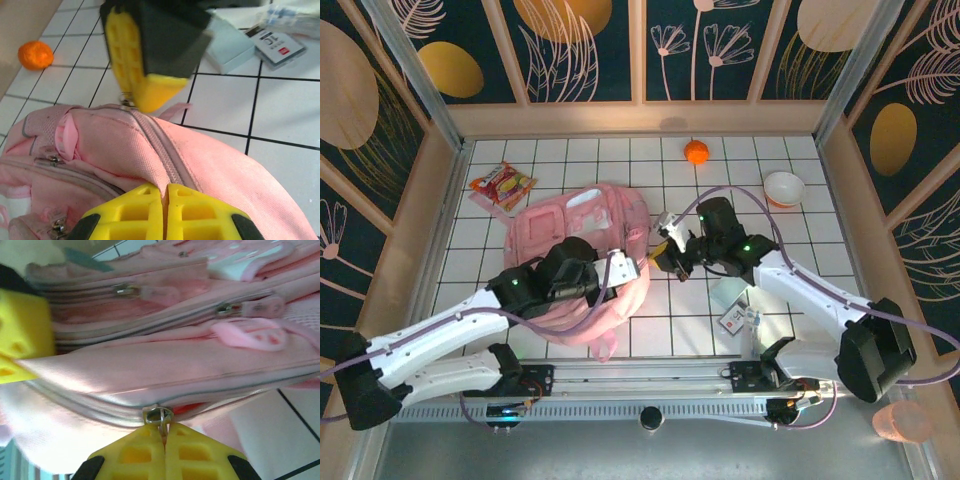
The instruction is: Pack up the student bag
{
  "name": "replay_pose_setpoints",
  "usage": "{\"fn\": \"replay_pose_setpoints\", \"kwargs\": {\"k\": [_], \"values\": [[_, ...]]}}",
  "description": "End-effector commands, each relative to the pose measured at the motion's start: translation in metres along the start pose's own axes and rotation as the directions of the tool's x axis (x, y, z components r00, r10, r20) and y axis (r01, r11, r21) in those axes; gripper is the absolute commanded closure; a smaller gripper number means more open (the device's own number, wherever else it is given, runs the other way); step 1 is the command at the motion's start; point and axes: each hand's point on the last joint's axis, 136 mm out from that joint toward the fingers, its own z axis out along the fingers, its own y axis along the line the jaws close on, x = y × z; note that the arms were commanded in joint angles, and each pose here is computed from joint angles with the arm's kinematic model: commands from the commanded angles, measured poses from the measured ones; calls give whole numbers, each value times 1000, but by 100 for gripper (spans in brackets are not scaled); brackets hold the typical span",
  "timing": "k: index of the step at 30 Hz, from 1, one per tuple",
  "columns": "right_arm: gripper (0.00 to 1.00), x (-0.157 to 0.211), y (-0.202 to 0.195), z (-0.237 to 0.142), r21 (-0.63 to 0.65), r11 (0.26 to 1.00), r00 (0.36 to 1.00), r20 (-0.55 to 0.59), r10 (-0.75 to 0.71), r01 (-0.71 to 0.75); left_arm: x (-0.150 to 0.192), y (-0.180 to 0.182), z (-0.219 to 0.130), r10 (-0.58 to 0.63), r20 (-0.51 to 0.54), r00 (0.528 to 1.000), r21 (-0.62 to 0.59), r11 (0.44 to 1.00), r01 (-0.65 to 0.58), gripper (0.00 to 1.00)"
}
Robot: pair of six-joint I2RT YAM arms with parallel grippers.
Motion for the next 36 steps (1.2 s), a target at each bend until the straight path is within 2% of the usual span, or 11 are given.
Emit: {"fn": "replay_pose_setpoints", "kwargs": {"k": [1, 6, 11, 12, 14, 16, 18, 25, 30, 33, 36], "values": [[100, -12, -47, 1, 128, 992, 999, 49, -16, 9, -25, -21, -18, 99, 165, 981, 89, 989, -115, 100], [100, -11, -112, -3, 276, 960, 997, 75, 31, -51, -33, -27, -23, 111, 209, 972, 124, 983, -139, 100], [100, -27, -126, -12, 277, 960, 995, 102, 6, -34, -23, 9, 1, 84, 123, 989, -63, 995, -76, 100], [95, -28, -122, -15, 267, 963, 994, 105, 1, -29, -22, 17, 9, 77, 107, 991, -99, 993, -67, 100], [67, -25, -118, -21, 266, 964, 995, 98, -3, -24, -23, 30, 22, 41, 111, 993, -119, 993, -28, 100], [53, -19, -112, -29, 270, 963, 996, 80, -23, 1, -27, 39, 22, -20, 168, 986, -66, 997, 32, 52], [47, -13, -101, -35, 260, 964, 995, 59, -75, 57, -24, 47, 13, -41, 190, 981, -48, 998, 51, 34], [45, -3, -77, -35, 184, 965, 981, 16, -196, 189, 45, 29, 13, 61, -29, 998, 62, 996, -59, 10], [45, 5, -65, -19, 138, 954, 964, -32, -265, 267, 68, 8, 22, 106, -72, 992, 166, 982, -93, 7], [45, 7, -60, -9, 112, 952, 959, -34, -282, 285, 86, 10, 28, 144, -122, 982, 136, 983, -127, 6], [45, 5, -56, -1, 95, 950, 955, -26, -295, 296, 103, 40, 33, 118, -203, 972, -44, 991, -129, 8]]}}
